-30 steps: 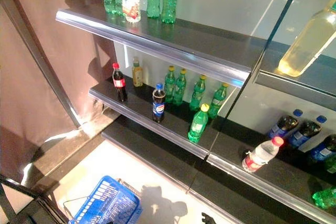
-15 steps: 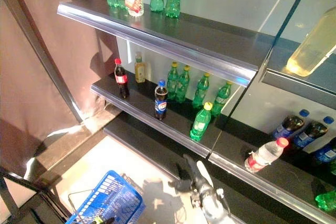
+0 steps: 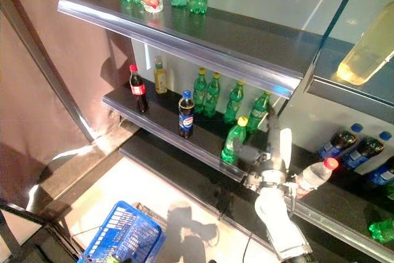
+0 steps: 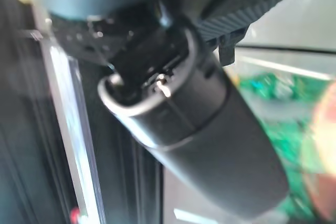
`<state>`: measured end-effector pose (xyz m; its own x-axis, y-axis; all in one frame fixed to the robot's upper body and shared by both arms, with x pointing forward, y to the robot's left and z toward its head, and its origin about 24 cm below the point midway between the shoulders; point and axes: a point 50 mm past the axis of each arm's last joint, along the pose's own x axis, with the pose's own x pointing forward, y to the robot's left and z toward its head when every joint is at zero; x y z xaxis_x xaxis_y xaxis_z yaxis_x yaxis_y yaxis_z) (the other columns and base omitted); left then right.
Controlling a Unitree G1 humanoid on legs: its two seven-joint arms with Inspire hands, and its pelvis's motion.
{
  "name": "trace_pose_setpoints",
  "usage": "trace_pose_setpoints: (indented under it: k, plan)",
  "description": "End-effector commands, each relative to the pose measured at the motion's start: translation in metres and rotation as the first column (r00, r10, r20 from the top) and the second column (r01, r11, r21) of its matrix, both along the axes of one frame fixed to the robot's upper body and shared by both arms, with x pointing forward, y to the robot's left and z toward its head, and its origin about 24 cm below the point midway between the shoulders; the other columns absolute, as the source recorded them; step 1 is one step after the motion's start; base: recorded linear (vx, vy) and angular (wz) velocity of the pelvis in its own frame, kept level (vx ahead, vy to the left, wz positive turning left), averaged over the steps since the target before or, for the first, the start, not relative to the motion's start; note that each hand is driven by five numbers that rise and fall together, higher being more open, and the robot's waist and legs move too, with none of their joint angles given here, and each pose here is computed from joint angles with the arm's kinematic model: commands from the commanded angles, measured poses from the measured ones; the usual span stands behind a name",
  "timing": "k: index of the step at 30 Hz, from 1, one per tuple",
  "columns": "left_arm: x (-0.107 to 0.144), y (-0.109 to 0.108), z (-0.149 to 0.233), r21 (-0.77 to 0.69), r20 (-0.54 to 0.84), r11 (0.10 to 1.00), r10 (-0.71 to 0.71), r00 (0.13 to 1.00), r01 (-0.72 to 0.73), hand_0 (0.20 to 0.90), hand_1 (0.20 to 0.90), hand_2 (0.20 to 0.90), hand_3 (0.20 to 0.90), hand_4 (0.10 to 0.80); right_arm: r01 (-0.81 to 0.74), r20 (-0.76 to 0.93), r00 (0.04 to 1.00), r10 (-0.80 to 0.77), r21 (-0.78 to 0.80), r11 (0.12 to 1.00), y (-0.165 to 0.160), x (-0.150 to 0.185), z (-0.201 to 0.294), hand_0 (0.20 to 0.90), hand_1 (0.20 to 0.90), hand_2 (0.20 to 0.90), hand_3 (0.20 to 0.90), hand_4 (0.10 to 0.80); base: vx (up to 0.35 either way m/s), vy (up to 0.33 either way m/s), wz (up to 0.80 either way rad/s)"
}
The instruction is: Pick up the drink and place into the basket.
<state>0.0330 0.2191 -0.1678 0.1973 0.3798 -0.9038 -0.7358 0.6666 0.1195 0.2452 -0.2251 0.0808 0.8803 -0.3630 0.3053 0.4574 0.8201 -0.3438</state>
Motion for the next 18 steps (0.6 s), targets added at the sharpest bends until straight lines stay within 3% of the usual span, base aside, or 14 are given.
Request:
trace_pose_setpoints:
  k: [1, 7, 18]
  plan:
    - [0.022, 0.011, 0.007, 0.087, 0.092, 0.992, -0.095, 0.991, 0.087, 0.3, 0.3, 0.3, 0.2, 0.1, 0.036, 0.347, 0.937, -0.03, -0.011, 0.999, -0.005, 0.016, 0.073, 0.9, 0.9, 0.9, 0.9, 0.8, 0.016, -0.005, 0.04]
    - [0.051, 0.009, 0.013, 0.093, 0.157, 0.988, -0.137, 0.978, 0.123, 0.3, 0.3, 0.3, 0.2, 0.1, 0.154, 0.416, 0.893, -0.168, 0.069, 0.986, -0.008, 0.022, 0.08, 0.9, 0.9, 0.9, 0.9, 0.8, -0.073, -0.006, 0.05]
    - [0.094, -0.001, 0.027, 0.086, 0.303, 0.99, -0.133, 0.944, 0.112, 0.3, 0.3, 0.3, 0.2, 0.1, 0.119, 0.396, 0.901, -0.174, 0.16, 0.98, 0.009, 0.045, 0.084, 0.9, 0.9, 0.9, 0.9, 0.8, -0.084, 0.019, 0.04]
